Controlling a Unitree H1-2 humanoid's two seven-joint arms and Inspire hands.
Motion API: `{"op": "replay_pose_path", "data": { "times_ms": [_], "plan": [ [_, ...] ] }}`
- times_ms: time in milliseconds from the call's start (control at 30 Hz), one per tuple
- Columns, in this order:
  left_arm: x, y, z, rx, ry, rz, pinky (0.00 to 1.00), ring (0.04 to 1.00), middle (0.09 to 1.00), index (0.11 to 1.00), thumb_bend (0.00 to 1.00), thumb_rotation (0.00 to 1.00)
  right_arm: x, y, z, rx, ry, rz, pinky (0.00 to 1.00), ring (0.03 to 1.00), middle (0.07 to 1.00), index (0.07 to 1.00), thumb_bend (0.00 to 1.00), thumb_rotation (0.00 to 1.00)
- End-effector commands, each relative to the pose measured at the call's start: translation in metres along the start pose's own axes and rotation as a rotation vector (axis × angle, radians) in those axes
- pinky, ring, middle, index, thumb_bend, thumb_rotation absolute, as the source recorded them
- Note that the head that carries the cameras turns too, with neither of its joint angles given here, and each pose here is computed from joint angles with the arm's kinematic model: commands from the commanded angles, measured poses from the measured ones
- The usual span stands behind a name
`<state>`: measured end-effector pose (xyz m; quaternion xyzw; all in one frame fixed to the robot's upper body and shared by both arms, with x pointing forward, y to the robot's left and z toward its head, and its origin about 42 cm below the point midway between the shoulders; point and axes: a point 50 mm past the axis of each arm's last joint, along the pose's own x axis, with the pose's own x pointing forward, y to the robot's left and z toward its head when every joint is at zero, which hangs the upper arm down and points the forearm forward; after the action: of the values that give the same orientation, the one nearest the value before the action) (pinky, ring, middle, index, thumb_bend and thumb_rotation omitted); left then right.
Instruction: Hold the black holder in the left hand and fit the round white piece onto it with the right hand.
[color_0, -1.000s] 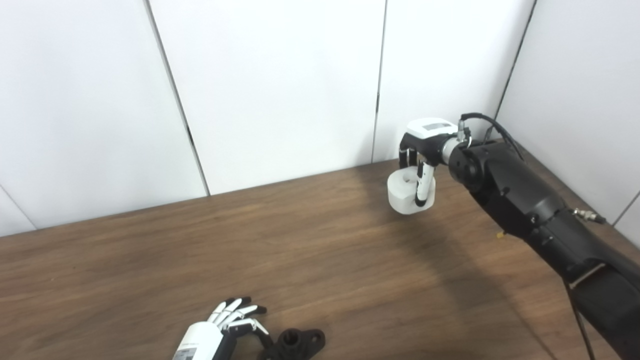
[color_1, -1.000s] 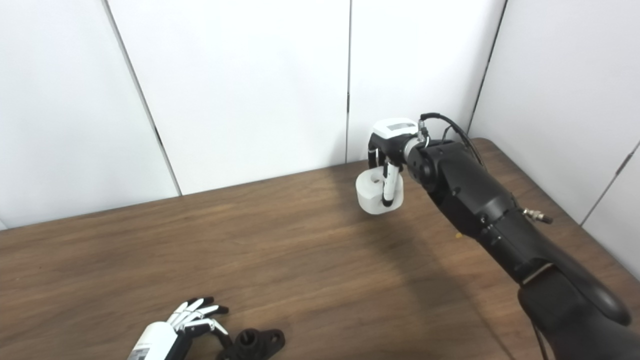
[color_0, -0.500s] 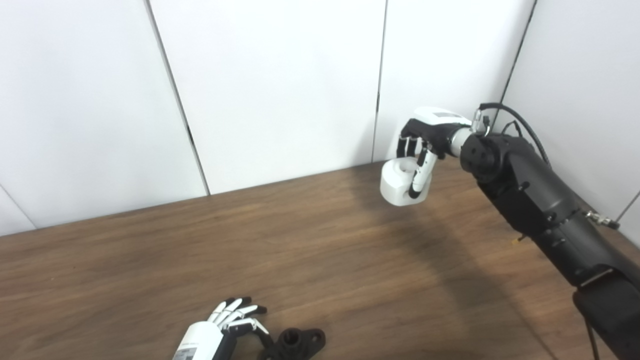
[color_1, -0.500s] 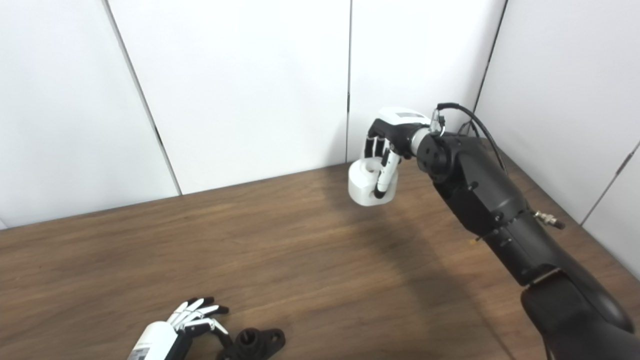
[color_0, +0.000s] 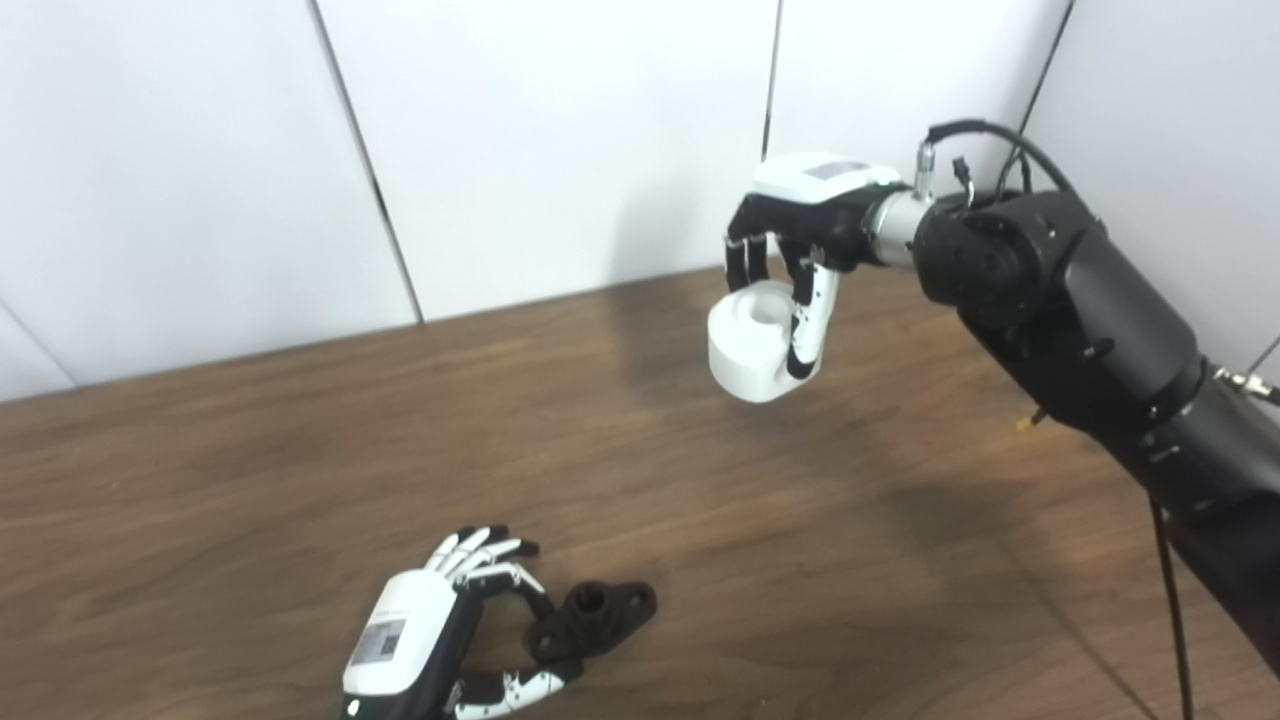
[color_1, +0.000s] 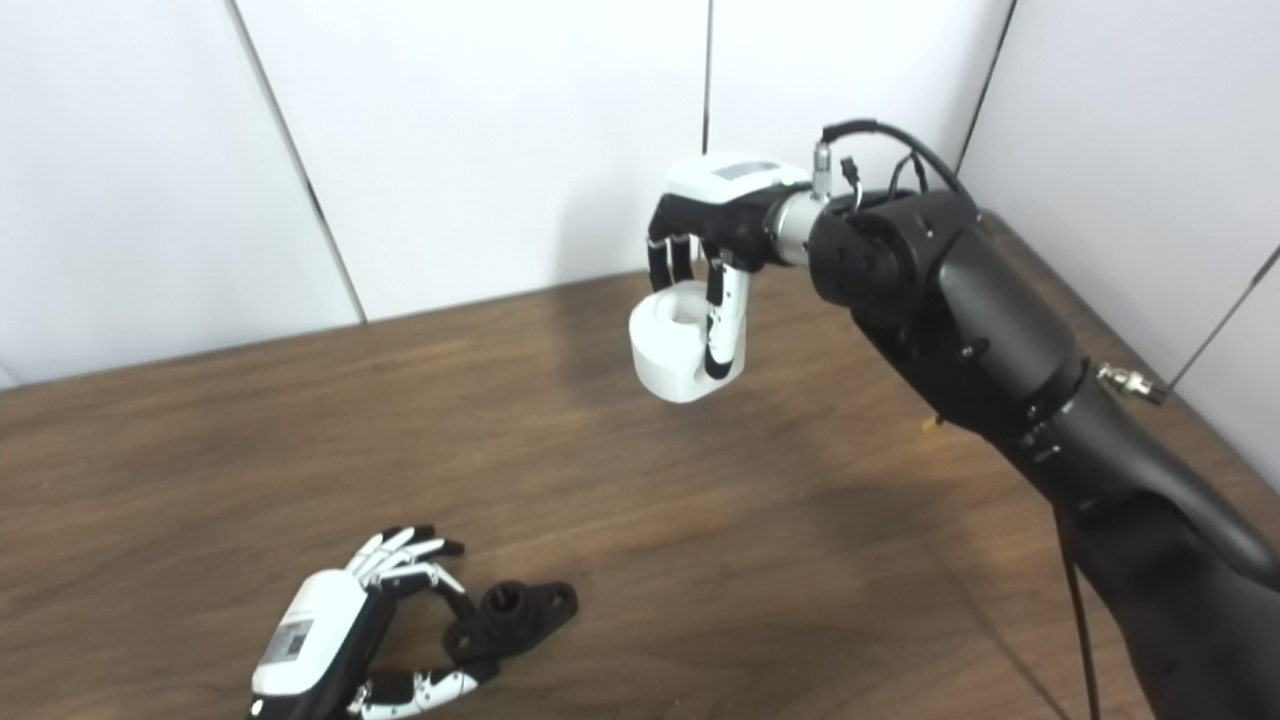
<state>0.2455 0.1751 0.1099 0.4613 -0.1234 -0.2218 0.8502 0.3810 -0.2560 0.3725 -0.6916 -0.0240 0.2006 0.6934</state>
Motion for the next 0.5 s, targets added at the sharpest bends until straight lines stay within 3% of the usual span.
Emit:
{"op": "replay_pose_path", "data": {
  "times_ms": [0,467],
  "plan": [
    [-0.016,-0.028,-0.01,0.017,0.117,-0.186,0.95,0.92,0.819,0.491,0.51,0.06,-0.01,-0.017,0.014,-0.022,-0.023,-0.074,0.78,0.584,0.52,0.462,0.53,0.0],
    [-0.002,-0.029,0.015,0.027,0.113,-0.184,0.93,0.913,0.815,0.491,0.51,0.06,-0.034,0.002,0.065,-0.016,-0.155,-0.096,0.92,0.651,0.483,0.483,0.53,0.0]
  ]
}}
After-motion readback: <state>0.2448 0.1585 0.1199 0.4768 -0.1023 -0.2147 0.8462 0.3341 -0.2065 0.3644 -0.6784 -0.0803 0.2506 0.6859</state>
